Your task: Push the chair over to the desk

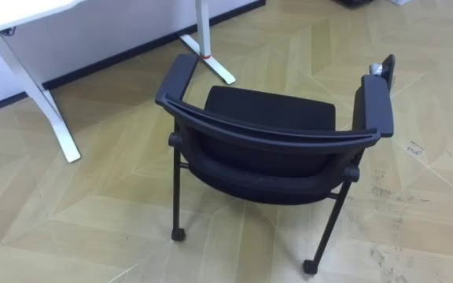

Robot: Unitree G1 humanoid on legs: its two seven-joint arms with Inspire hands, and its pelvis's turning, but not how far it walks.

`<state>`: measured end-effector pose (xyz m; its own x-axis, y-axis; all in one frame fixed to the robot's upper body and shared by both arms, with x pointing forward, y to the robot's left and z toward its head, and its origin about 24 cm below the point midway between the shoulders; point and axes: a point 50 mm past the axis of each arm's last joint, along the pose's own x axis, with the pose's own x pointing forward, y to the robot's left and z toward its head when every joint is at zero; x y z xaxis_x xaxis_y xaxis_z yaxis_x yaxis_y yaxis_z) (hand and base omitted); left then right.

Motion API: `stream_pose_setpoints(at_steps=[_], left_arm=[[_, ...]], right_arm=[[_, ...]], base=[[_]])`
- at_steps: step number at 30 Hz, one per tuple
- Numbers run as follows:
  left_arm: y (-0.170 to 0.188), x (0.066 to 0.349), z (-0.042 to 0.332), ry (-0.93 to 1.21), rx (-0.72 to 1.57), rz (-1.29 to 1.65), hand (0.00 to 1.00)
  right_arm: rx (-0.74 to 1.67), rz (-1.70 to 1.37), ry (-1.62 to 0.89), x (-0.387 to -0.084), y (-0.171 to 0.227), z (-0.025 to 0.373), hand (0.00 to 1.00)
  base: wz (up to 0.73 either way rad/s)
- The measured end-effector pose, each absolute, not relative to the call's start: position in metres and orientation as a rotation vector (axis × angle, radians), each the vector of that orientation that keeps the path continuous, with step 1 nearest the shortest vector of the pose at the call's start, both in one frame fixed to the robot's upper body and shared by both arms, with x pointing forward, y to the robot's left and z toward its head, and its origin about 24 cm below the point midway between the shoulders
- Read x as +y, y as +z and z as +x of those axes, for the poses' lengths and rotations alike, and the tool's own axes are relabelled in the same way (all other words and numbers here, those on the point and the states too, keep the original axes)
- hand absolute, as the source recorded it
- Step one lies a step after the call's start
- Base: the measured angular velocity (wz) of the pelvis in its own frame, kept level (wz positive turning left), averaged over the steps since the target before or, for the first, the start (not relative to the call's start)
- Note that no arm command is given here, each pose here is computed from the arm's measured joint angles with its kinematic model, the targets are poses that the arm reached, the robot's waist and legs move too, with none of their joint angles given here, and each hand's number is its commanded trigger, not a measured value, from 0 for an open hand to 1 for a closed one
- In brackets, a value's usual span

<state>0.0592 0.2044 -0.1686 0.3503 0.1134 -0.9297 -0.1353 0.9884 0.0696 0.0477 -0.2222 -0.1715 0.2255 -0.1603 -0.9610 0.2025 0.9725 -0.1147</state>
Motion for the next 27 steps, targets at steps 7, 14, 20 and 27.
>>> stream_pose_setpoints(at_steps=[7,14,20,27], left_arm=[[-0.169,0.206,0.057,0.190,1.209,0.005,0.00],[-0.169,0.210,0.052,0.242,1.217,0.018,0.00],[-0.169,0.215,0.047,0.301,1.228,0.037,0.00],[-0.169,0.220,0.035,0.368,1.265,0.070,0.00]], right_arm=[[1.329,0.033,-0.261,-0.223,-0.172,0.047,0.00],[1.337,0.081,-0.318,-0.225,-0.172,0.041,0.00],[1.346,0.079,-0.359,-0.228,-0.172,0.039,0.00],[1.364,0.069,-0.386,-0.229,-0.172,0.034,0.00]], base=[[-0.01],[0.00],[0.00],[0.00]])
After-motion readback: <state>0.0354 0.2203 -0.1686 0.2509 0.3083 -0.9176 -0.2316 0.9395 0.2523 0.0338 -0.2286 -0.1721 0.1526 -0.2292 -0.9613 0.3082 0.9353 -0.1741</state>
